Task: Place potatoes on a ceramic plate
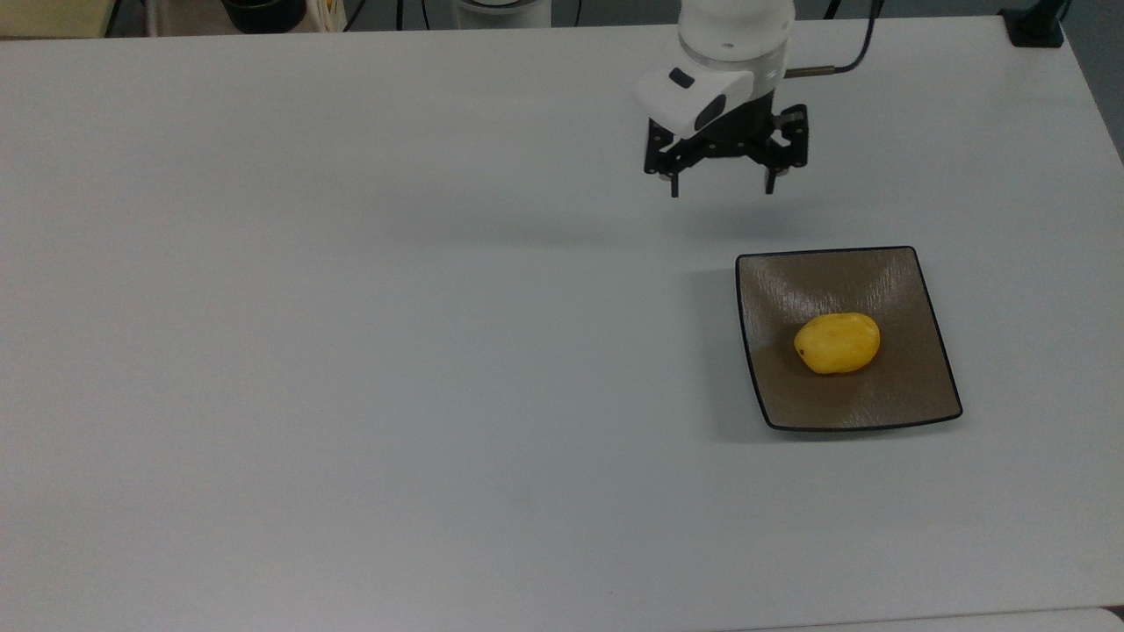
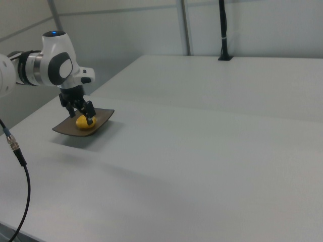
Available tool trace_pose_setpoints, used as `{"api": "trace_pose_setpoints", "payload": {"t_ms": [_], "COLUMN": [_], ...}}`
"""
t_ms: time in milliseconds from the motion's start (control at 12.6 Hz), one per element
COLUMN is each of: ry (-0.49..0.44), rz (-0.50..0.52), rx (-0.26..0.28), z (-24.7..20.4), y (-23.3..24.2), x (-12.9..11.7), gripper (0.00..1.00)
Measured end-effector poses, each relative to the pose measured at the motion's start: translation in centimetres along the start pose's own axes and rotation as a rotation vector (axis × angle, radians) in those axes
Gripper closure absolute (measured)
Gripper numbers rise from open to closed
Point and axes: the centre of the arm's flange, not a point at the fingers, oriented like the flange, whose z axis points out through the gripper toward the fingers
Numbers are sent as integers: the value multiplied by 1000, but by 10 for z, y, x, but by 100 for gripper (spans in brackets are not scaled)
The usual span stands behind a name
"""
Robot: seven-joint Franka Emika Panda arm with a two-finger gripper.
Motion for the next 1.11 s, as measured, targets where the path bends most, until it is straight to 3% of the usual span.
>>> {"api": "trace_pose_setpoints", "payload": {"t_ms": [238, 397, 636, 874, 1113], "ry": [-106, -112, -67, -22, 1], "rz": [-58, -49, -8, 66, 107], "rx": [-118, -160, -163, -150, -149], "z": [-6, -19, -76, -109, -123], "y": [50, 76, 147, 200, 221], "x": [-22, -33, -55, -60, -61], "gripper": [0, 0, 0, 0, 0]}}
